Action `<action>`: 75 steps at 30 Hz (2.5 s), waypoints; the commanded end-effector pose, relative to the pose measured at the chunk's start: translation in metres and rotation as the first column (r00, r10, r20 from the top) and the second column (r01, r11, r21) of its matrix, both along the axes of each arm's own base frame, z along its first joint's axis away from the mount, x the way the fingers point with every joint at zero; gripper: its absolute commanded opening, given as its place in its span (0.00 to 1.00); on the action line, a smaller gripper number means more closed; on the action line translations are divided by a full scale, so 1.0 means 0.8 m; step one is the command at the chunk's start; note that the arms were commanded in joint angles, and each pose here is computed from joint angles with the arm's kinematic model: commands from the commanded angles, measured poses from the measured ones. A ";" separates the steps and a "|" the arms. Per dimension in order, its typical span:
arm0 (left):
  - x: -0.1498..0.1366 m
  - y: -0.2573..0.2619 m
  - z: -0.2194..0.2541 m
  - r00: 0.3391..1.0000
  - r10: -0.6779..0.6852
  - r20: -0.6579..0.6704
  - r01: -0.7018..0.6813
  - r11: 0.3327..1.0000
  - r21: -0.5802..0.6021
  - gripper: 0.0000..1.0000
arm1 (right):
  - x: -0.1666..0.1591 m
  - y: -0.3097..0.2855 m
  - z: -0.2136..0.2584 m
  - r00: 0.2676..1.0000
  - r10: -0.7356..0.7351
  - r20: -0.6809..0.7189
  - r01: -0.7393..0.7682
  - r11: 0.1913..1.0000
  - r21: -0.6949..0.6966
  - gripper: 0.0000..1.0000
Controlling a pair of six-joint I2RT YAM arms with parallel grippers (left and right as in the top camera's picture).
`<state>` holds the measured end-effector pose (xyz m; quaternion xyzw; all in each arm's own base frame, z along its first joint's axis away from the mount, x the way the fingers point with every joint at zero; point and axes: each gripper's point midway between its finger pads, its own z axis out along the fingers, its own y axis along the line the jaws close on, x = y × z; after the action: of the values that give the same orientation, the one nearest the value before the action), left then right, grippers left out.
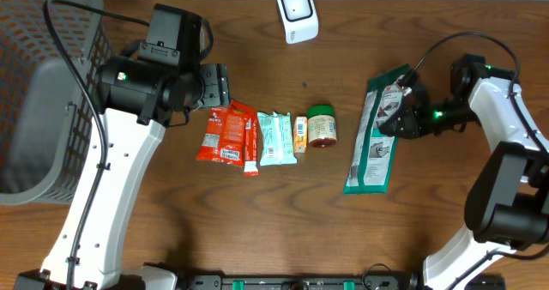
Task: Scan the item barcode
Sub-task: 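Lower the glove pack right of the jar with the right gripper, then push the glove pack left against the jar with the right gripper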
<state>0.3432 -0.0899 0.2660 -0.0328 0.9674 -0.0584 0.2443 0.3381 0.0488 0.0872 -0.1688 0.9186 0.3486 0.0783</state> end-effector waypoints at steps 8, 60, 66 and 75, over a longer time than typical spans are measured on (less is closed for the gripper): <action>0.001 0.002 0.001 1.000 -0.003 0.007 0.003 1.000 0.014 0.77 | 0.004 -0.024 -0.048 0.996 -0.031 -0.082 0.021 0.993 -0.116 0.15; -0.005 0.003 -0.002 1.000 -0.003 -0.013 0.004 1.000 0.020 0.77 | 0.016 -0.002 -0.132 0.867 -0.482 -0.122 0.377 0.797 -0.472 0.60; -0.006 0.004 -0.003 1.000 -0.003 -0.017 0.004 1.000 0.022 0.77 | 0.041 -0.005 -0.070 0.879 -0.476 -0.022 0.418 0.793 -0.444 0.68; -0.013 0.006 -0.013 0.999 -0.003 -0.053 0.004 0.999 0.031 0.78 | -0.006 0.015 -0.056 0.897 -0.431 -0.099 0.336 0.810 -0.481 0.60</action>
<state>0.3354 -0.0876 0.2616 -0.0326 0.9719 -0.0526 0.2269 0.3400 0.0502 0.0432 0.0594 0.9904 0.1236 0.0186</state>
